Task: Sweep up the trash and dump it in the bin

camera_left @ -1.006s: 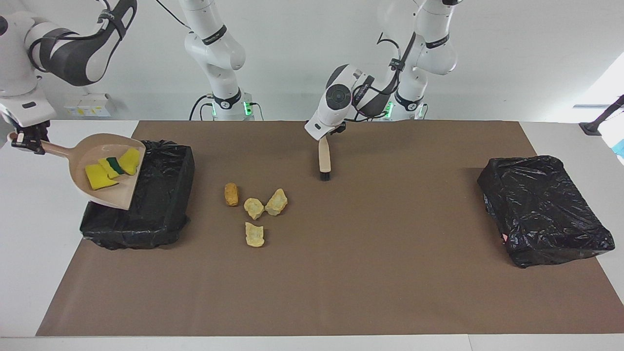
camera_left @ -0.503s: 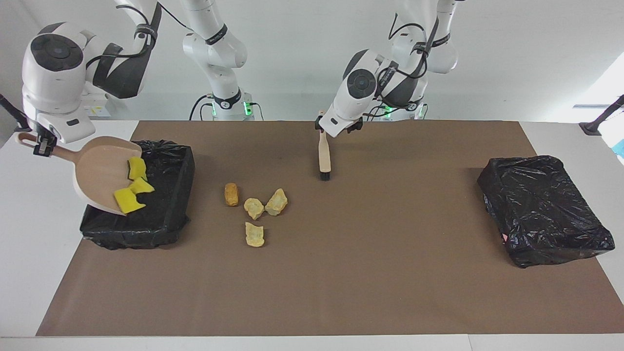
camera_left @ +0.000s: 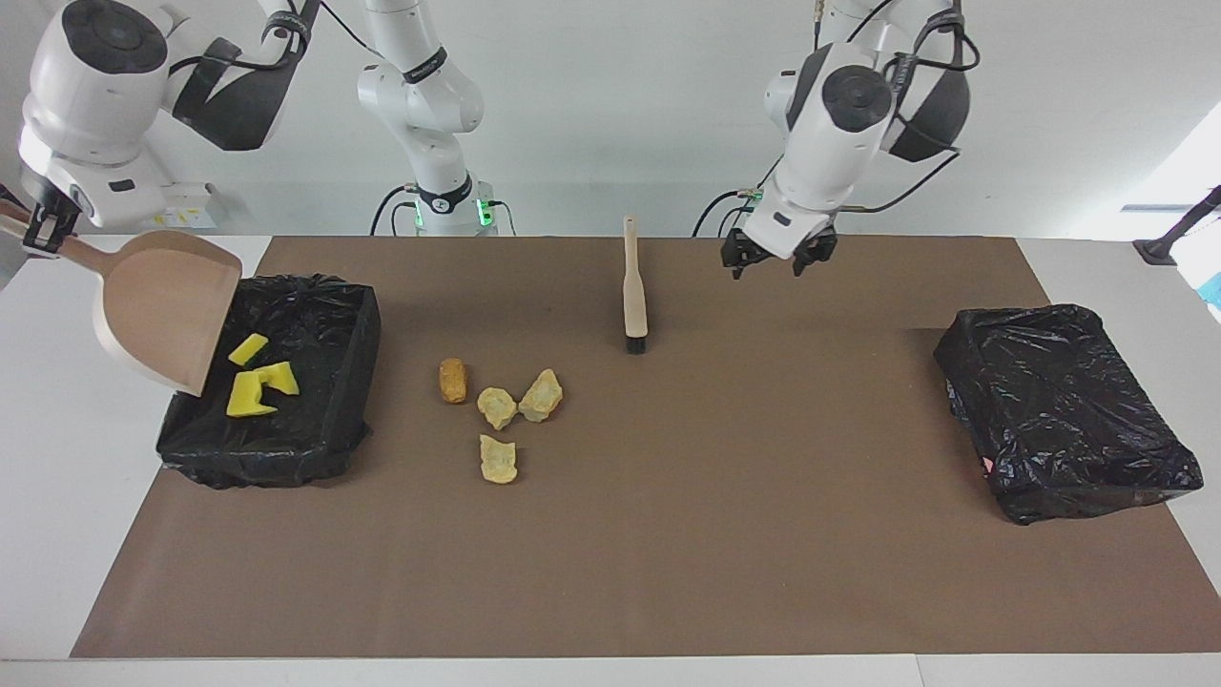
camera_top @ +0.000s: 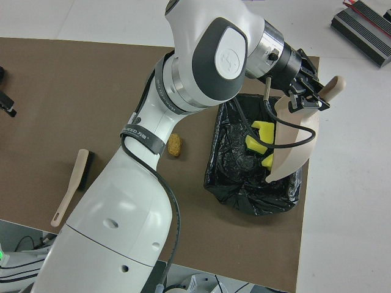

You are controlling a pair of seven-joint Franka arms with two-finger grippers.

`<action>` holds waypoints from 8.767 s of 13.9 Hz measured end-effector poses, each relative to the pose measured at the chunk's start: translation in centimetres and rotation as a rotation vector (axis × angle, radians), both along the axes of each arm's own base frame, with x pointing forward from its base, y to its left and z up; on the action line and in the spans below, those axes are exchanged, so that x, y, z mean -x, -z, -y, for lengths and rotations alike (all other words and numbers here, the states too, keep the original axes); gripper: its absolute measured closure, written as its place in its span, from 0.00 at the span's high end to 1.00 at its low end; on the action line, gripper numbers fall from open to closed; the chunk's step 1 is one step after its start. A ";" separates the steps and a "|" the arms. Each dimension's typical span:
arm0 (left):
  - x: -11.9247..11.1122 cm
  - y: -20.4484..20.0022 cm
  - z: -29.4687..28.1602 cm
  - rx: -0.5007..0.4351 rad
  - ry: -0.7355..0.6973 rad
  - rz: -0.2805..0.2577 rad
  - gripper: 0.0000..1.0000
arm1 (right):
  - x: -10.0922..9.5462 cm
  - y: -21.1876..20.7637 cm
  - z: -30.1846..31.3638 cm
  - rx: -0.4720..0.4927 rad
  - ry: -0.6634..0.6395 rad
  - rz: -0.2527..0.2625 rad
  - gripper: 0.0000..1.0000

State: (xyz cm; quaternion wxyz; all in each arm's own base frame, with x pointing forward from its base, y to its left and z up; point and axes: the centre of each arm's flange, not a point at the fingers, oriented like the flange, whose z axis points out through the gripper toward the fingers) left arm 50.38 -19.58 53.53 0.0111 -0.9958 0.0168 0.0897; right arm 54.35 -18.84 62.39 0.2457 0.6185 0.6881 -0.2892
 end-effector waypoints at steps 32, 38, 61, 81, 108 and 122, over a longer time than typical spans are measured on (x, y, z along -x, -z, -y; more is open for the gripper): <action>-2.9 -12.7 -20.2 0.015 -0.106 0.184 1.00 | -2.0 21.6 -58.3 -0.624 1.537 0.715 0.33; -2.9 -12.7 -20.2 0.015 -0.106 0.184 1.00 | -2.2 25.3 -61.8 -0.619 1.503 0.769 0.47; -2.9 -12.7 -20.2 0.015 -0.106 0.183 1.00 | -4.7 1.5 -23.3 -0.541 1.314 0.582 1.00; -2.9 -12.7 -20.2 0.015 -0.106 0.183 1.00 | 10.9 13.2 -45.5 -0.517 1.472 0.482 1.00; -2.4 1.4 2.5 0.192 0.183 0.177 1.00 | 24.9 28.7 -60.2 -0.444 1.600 0.658 0.63; -0.4 11.7 18.2 0.223 0.100 0.233 1.00 | 23.1 25.2 -54.9 -0.232 1.633 0.660 0.26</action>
